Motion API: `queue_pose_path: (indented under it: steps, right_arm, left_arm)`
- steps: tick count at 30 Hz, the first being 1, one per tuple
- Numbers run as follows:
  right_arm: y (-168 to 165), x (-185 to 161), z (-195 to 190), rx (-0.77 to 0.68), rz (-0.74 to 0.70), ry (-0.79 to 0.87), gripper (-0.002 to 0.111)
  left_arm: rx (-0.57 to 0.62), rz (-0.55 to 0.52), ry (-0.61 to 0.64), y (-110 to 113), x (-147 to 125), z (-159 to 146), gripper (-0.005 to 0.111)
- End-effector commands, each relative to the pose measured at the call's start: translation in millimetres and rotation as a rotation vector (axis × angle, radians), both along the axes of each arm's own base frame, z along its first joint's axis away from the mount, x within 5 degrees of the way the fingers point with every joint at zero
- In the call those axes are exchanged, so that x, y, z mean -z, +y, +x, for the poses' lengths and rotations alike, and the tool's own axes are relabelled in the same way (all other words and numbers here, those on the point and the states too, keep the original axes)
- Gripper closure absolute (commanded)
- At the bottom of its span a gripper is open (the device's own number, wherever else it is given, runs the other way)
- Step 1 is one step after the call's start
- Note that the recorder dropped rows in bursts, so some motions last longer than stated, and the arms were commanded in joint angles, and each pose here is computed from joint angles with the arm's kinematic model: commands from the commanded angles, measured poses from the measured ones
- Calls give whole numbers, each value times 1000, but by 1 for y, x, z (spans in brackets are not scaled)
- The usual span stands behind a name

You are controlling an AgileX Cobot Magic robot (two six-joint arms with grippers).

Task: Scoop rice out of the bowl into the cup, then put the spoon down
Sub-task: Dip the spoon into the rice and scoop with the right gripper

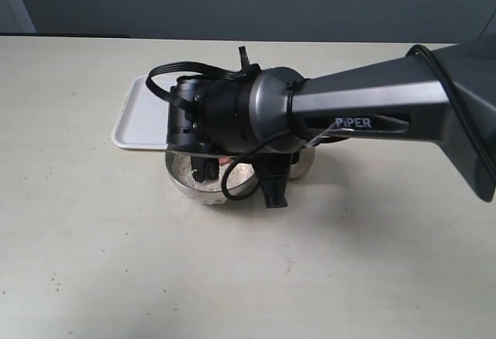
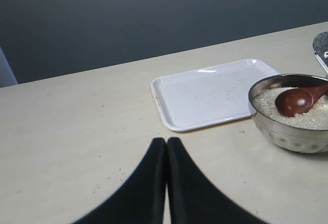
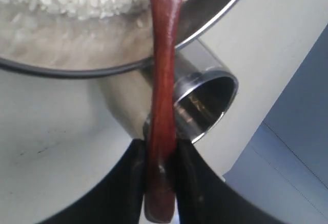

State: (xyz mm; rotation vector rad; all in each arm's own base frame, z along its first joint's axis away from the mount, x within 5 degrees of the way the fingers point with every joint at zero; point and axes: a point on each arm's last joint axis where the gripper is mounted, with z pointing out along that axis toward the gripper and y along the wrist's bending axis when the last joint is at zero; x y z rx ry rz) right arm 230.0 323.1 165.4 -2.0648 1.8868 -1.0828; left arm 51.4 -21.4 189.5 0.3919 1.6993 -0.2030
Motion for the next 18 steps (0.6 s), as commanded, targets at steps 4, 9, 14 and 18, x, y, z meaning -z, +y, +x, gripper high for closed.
queue_pose_path:
  steps: [4, 9, 14, 18]
  right_arm:
    - [-2, 3, -5, 28, 13, 64, 109]
    - [-2, 5, -9, 46, 26, 109, 109]
    - [-2, 8, -13, 81, 50, 157, 109]
    - [-2, 9, -14, 93, 59, 173, 109]
  left_arm:
    - [-1, -12, -18, 0, -2, 0, 106]
    - [-1, -12, -18, 0, -2, 0, 106]
    - [-1, -12, -18, 0, -2, 0, 106]
    - [-1, -12, -18, 0, -2, 0, 106]
